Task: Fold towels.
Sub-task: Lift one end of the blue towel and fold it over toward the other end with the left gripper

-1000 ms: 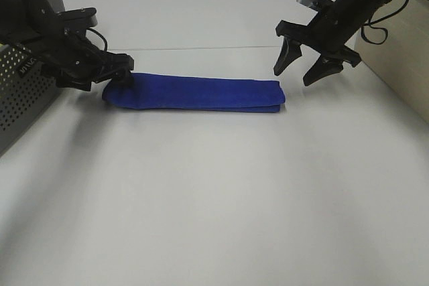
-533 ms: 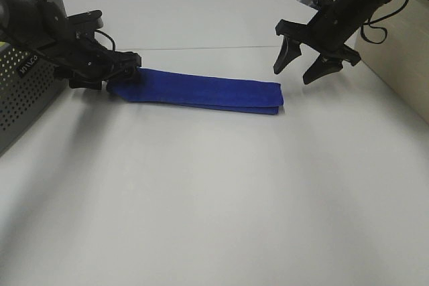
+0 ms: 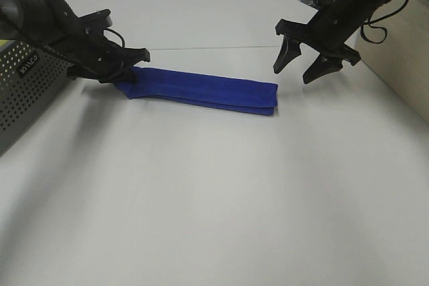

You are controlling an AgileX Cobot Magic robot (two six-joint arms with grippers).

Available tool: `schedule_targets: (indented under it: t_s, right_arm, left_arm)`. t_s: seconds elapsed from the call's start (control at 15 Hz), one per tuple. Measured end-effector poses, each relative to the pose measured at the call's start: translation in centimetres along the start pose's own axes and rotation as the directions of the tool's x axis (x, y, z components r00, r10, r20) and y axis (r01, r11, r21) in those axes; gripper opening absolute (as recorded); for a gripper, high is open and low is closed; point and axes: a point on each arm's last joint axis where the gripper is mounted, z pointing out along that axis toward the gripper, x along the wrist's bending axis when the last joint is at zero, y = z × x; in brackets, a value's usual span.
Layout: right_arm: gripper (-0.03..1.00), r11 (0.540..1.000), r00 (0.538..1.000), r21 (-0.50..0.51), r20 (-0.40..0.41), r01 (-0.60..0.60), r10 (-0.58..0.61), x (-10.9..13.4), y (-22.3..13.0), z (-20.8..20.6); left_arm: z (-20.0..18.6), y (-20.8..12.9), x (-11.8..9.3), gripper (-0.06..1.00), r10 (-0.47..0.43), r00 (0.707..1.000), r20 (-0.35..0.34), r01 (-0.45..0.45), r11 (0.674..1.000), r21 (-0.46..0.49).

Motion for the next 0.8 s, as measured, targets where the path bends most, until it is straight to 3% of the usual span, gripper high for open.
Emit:
schedule_targets:
  t_s: [0.2,0.47,0.67,0.8]
  right_arm:
    - [0.65,1.000,1.000,0.000,0.000,0.000,0.000,0.0,0.0,0.0]
    - [0.65,1.000,1.000,0.003,0.000,0.000,0.000,0.0,0.0,0.0]
    - [0.65,1.000,1.000,0.017,-0.017,-0.009,0.009,0.2,-0.1,0.0]
    - [0.65,1.000,0.999,0.024,-0.035,-0.019,0.019,0.3,-0.2,0.0]
  left_arm:
    - [-1.0,0.3,-0.4,0.10,0.015,1.000,0.009,-0.015,1.000,0.027]
    - [-6.6,3.6,-3.1,0.10,0.062,0.997,0.034,-0.064,0.997,0.043]
    - [-9.2,4.5,-7.0,0.10,0.121,0.991,0.056,-0.126,0.988,0.093]
    - [-10.0,3.7,-11.7,0.10,0.164,0.981,0.107,-0.175,0.980,0.099]
